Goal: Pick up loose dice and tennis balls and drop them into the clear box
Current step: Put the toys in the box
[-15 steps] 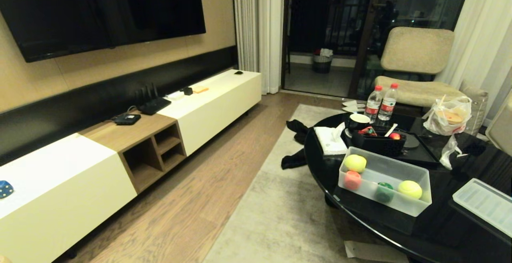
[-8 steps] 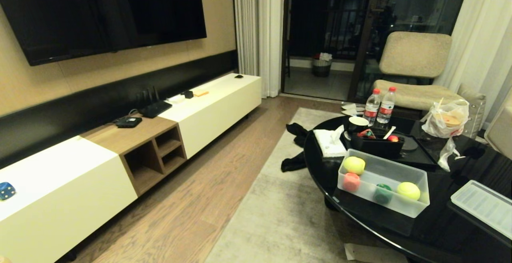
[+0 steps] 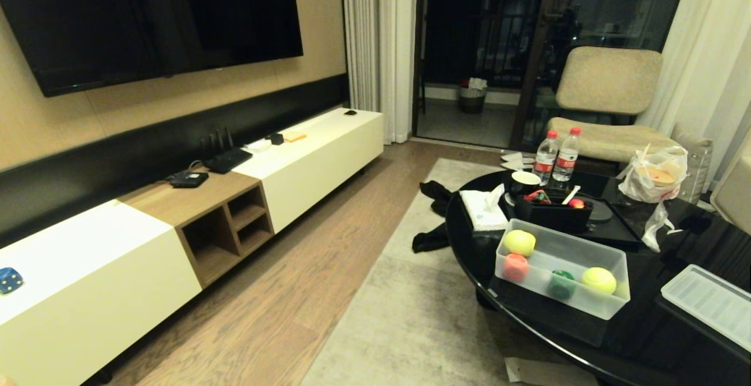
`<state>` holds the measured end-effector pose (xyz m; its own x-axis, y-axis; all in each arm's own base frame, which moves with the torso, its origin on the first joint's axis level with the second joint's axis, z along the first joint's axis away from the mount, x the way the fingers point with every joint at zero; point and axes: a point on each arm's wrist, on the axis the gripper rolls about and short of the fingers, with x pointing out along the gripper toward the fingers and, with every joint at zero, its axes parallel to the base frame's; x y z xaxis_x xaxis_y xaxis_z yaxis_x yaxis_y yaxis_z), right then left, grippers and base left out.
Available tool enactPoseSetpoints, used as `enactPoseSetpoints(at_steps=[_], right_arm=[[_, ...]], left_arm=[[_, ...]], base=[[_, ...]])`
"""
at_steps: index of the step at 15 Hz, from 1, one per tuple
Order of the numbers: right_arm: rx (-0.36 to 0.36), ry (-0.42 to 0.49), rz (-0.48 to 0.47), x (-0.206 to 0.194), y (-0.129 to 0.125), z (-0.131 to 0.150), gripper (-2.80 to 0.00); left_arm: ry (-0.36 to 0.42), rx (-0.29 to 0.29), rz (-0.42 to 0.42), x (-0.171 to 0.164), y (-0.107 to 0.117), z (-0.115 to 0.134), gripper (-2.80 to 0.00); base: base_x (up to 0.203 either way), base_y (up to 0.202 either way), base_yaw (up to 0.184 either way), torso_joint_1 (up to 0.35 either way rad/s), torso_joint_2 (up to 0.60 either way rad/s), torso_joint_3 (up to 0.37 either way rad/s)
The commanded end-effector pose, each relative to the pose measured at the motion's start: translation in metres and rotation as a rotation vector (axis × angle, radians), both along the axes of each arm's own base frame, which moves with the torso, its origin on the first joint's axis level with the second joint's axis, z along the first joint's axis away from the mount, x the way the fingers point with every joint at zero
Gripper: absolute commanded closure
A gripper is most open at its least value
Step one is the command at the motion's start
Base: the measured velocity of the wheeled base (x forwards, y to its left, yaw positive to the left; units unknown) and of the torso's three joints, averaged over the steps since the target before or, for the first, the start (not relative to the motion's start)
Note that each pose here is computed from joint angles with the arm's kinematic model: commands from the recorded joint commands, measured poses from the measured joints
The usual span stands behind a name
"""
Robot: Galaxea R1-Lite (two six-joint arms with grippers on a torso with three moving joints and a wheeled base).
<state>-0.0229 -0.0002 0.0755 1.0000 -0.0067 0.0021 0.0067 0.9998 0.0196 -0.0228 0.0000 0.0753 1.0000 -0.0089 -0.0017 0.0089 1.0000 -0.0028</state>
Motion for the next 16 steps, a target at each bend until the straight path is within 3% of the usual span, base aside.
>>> enactPoseSetpoints(at_steps=[1, 16], right_arm=[[0.000, 0.002, 0.000, 0.0002, 0.0000, -0.0002, 0.00], [0.000, 0.001, 0.001, 0.0001, 0.0000, 0.0000, 0.00]], left_arm=[[0.003, 0.000, 0.000, 0.0002, 0.0000, -0.0004, 0.00], [0.003, 0.000, 0.000, 0.0002, 0.0000, -0.0004, 0.00]], base=[[0.000, 0.000, 0.000, 0.000, 0.00, 0.000], [0.000, 0.000, 0.000, 0.000, 0.00, 0.000]])
